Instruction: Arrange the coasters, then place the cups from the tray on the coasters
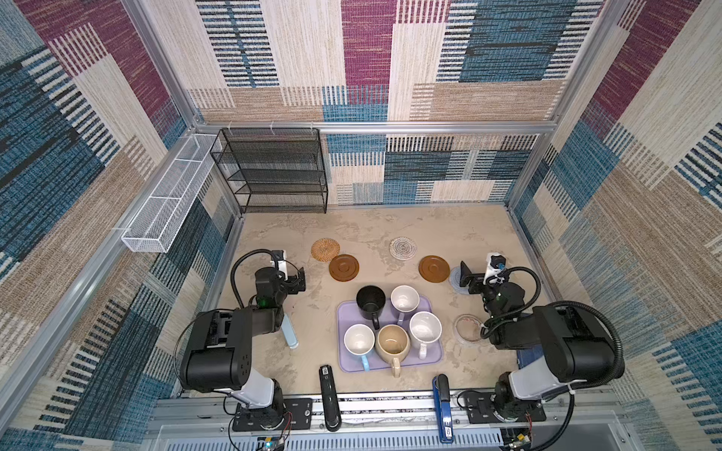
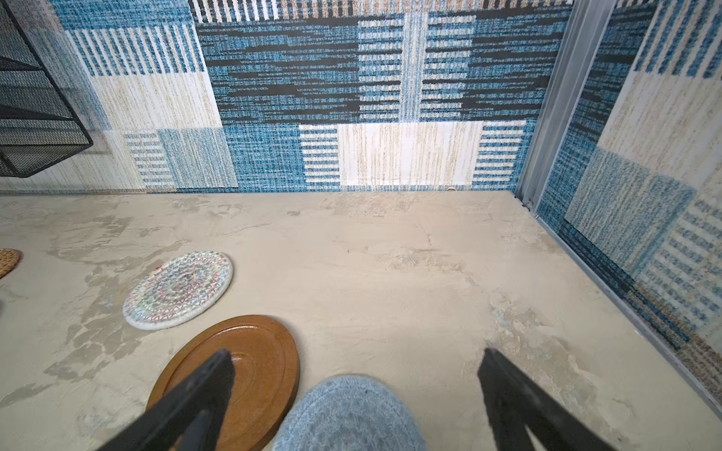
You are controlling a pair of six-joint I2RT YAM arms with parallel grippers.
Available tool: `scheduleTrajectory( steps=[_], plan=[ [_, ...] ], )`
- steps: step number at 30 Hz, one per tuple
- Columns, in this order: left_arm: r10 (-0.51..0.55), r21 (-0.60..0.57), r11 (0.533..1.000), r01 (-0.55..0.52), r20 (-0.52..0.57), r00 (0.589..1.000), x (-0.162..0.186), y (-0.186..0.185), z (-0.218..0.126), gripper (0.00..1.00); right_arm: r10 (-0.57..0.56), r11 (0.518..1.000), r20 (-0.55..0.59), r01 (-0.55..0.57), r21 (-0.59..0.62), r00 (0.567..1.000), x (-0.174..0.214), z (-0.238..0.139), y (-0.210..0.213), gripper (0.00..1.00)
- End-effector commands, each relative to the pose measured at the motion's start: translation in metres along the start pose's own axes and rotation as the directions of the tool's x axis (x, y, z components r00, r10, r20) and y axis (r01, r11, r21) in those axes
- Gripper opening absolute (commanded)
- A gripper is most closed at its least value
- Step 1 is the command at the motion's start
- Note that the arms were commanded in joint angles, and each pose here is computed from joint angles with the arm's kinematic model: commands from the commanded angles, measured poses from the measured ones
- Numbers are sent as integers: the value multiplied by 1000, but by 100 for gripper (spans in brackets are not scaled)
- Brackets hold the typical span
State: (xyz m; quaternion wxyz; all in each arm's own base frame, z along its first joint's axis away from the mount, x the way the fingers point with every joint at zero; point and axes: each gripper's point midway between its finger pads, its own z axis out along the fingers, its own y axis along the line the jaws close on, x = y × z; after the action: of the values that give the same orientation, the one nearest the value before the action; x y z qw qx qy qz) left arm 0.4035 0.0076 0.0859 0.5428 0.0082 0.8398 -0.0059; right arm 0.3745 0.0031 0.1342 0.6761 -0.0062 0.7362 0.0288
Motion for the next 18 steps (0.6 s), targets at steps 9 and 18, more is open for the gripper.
scheduleTrajectory(
  steps=[9,18],
  plan=[
    [-7,20,1000,7,28,1000,-7,-3,-1,99,-13,1000,35,13,-3,999,-10,1,1,100],
    [-6,20,1000,5,28,1000,-7,-3,-1,99,-13,1000,35,13,-2,999,-10,1,1,100]
  ],
)
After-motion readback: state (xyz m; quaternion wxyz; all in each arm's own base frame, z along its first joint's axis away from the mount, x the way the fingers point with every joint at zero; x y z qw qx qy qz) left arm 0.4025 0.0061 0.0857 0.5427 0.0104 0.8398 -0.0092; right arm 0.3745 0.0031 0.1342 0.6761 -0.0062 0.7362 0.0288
